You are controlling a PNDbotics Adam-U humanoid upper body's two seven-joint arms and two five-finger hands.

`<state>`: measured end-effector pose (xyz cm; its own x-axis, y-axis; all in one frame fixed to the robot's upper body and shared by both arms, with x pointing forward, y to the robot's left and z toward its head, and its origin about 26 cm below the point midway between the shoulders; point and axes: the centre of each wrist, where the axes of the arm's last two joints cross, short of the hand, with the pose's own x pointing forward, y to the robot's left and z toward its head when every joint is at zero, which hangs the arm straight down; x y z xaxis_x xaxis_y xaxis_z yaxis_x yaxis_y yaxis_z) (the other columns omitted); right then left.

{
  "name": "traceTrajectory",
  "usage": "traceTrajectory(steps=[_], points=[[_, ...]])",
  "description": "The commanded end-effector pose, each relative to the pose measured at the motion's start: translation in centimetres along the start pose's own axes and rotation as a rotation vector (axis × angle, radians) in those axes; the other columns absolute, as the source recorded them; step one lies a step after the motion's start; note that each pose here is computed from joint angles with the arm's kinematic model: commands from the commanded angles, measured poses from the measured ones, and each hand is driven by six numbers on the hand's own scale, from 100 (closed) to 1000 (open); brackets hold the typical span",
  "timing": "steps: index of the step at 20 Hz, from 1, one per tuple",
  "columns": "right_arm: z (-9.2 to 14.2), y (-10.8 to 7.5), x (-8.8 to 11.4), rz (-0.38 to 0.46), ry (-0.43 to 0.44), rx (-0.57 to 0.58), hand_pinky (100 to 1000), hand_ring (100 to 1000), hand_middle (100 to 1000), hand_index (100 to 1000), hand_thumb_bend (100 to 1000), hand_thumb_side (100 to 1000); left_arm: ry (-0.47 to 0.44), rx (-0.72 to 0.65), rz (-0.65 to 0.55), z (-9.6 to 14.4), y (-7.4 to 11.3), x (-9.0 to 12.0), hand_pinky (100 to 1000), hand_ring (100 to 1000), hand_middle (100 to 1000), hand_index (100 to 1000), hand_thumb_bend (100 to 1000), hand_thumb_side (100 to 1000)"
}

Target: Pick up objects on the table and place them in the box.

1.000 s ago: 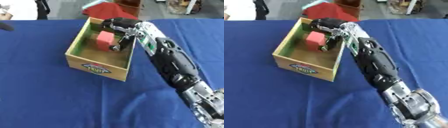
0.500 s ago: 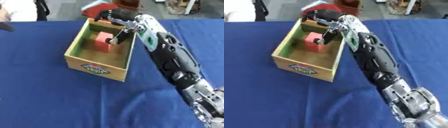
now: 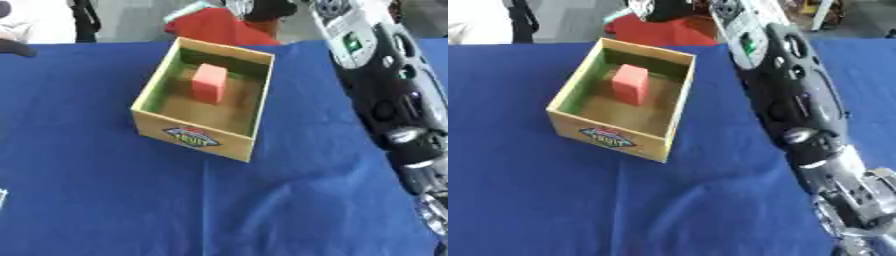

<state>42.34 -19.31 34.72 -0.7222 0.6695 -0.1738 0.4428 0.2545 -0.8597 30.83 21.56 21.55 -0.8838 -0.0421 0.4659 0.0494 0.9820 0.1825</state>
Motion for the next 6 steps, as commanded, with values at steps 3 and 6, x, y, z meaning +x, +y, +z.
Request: traceTrajectory(steps=[3, 6], points=[[2.5, -5.0, 0.1, 0.047, 0.014, -0.137, 733, 787, 797, 844, 100, 498, -0.032, 0.005, -0.033, -0.5, 0.7, 0.6, 558, 793, 798, 849, 100, 873], [4.6, -6.6, -0.1, 0.047, 0.047, -0.206, 707, 780, 791, 841, 100, 553, -0.035, 0.019, -0.041, -0.5, 0.9, 0.6, 559, 792, 797, 849, 100, 872]])
